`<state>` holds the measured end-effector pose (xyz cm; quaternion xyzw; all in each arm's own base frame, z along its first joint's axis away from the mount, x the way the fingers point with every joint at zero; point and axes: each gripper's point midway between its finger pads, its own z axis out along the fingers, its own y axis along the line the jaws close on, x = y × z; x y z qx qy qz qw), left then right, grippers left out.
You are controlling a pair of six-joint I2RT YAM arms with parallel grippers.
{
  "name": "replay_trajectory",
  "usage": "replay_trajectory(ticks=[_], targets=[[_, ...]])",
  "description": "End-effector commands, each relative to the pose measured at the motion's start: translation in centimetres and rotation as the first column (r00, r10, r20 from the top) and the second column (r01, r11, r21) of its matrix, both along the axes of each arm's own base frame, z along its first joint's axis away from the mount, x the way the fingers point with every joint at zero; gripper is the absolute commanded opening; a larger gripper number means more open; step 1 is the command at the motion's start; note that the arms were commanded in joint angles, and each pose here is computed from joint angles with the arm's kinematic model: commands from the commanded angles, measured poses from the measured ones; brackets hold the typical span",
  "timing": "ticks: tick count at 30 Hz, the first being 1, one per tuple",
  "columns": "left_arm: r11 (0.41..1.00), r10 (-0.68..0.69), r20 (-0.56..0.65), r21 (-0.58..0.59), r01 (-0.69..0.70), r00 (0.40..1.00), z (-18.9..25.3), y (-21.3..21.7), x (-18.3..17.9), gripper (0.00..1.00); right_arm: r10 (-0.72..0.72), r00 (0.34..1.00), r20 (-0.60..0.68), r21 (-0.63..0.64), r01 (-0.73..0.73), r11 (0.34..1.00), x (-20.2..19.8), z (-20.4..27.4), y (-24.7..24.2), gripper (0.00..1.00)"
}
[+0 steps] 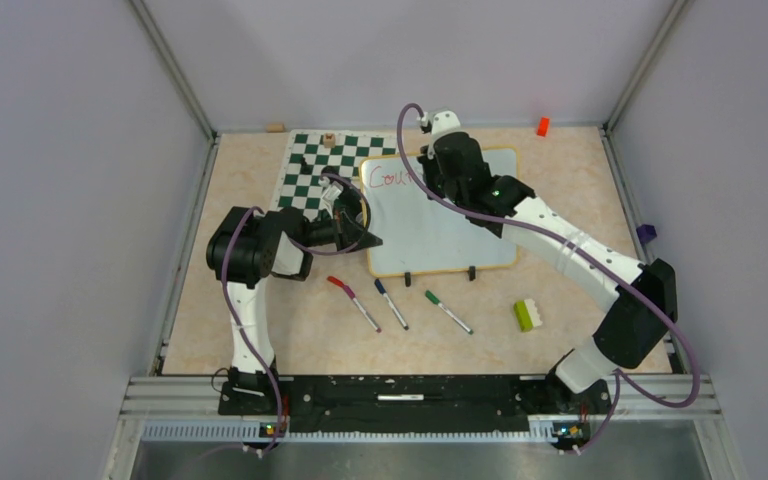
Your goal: Write a sentence on the whiteboard
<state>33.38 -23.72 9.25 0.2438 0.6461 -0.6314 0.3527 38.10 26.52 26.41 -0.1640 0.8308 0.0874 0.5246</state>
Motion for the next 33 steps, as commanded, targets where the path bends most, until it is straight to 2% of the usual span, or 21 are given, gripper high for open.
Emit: replay_trajectory(ticks=[1, 18, 33], targets=[[1.0, -0.018, 0.168, -0.001, 0.019, 0.986, 1.2, -0.1, -0.4, 0.04, -0.025, 1.0, 0.015, -0.009, 0.025, 1.0, 0.4, 0.5, -0.9, 0.0], [1.0, -0.019, 0.169, -0.001, 0.02, 0.985, 1.2, -0.1, -0.4, 0.04, -0.048, 0.999, 0.004, -0.026, 0.048, 0.999, 1.6, -0.6, -0.9, 0.0], [1.0, -0.02, 0.17, -0.001, 0.02, 0.985, 1.2, -0.1, -0.4, 0.04, 0.034, 0.998, -0.061, -0.032, -0.036, 0.999, 0.6, -2.2, 0.2, 0.0]])
